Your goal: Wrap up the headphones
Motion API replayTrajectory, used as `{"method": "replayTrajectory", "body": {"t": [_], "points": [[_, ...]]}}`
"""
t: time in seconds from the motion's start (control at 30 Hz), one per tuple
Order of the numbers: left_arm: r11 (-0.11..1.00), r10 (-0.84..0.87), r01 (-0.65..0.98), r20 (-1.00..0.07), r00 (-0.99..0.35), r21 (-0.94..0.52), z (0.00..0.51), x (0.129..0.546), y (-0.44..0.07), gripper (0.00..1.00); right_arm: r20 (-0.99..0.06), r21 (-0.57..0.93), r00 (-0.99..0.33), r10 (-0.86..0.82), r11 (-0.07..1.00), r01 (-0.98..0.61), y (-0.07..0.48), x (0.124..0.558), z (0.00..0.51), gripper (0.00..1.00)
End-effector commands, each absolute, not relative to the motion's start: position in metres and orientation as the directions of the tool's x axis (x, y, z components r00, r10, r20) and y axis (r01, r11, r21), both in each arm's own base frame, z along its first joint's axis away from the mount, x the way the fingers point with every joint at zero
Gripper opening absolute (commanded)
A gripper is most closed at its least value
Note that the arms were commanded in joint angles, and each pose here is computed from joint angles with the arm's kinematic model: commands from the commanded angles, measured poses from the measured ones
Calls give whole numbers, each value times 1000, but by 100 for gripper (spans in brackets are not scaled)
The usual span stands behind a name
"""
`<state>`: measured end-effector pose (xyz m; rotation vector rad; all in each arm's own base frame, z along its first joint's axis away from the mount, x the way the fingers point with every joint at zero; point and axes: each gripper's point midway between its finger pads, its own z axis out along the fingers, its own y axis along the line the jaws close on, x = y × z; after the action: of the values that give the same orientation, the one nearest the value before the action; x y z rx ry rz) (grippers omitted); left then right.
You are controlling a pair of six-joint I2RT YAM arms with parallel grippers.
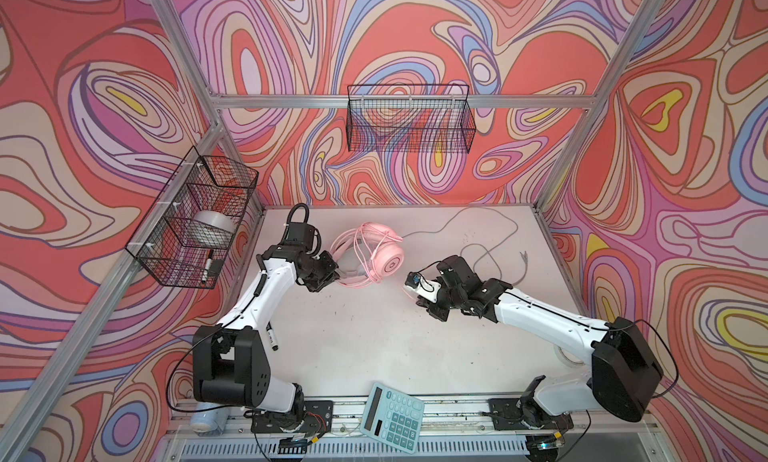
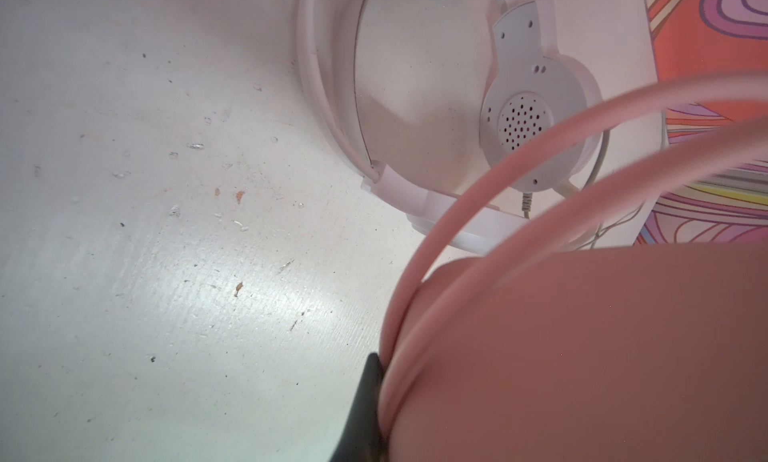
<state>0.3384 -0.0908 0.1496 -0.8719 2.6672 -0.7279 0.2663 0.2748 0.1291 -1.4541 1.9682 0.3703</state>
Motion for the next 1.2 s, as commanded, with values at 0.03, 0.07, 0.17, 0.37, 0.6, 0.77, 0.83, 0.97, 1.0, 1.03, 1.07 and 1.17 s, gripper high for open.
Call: {"method": "replayTrajectory", "body": {"t": [0.03, 0.07, 0.17, 0.37, 0.6, 0.77, 0.83, 0.97, 1.0, 1.03, 1.07, 1.17], "points": [[677, -628, -475, -105, -771, -562, 175, 348, -89, 0, -675, -214, -32, -738, 237, -948, 296, 258, 154, 0], [678, -628, -475, -105, -771, -561, 174, 349, -89, 0, -670, -218, -22, -742, 225, -950, 299, 257, 155, 0], [687, -627, -480, -110, -772, -546, 172, 348, -87, 0, -653, -235, 21, -757, 176, -956, 309, 252, 158, 0], [716, -620, -494, -123, -775, -494, 168, 344, -79, 0, -648, -253, 98, -755, 91, -963, 330, 245, 167, 0], [747, -608, -504, -138, -782, -434, 161, 341, -73, 0, -677, -279, 169, -716, 38, -959, 352, 242, 184, 0], [778, -590, -505, -158, -792, -374, 155, 337, -67, 0, -687, -308, 223, -691, -1, -952, 366, 240, 197, 0], [789, -583, -505, -166, -795, -350, 153, 335, -65, 0, -689, -320, 244, -683, -15, -947, 370, 239, 201, 0], [807, -567, -500, -173, -806, -314, 149, 332, -65, 0, -688, -334, 274, -672, -41, -942, 378, 238, 207, 0], [810, -563, -499, -174, -808, -307, 148, 332, -65, 0, -690, -341, 283, -666, -46, -939, 381, 238, 209, 0], [813, -560, -497, -176, -810, -303, 147, 331, -65, 0, -691, -346, 289, -662, -48, -937, 383, 238, 210, 0], [815, -558, -495, -176, -811, -301, 147, 331, -66, 0, -693, -350, 293, -659, -49, -936, 384, 239, 210, 0], [826, -543, -483, -176, -821, -290, 144, 331, -68, 0, -697, -357, 304, -650, -54, -933, 390, 240, 212, 0]]}}
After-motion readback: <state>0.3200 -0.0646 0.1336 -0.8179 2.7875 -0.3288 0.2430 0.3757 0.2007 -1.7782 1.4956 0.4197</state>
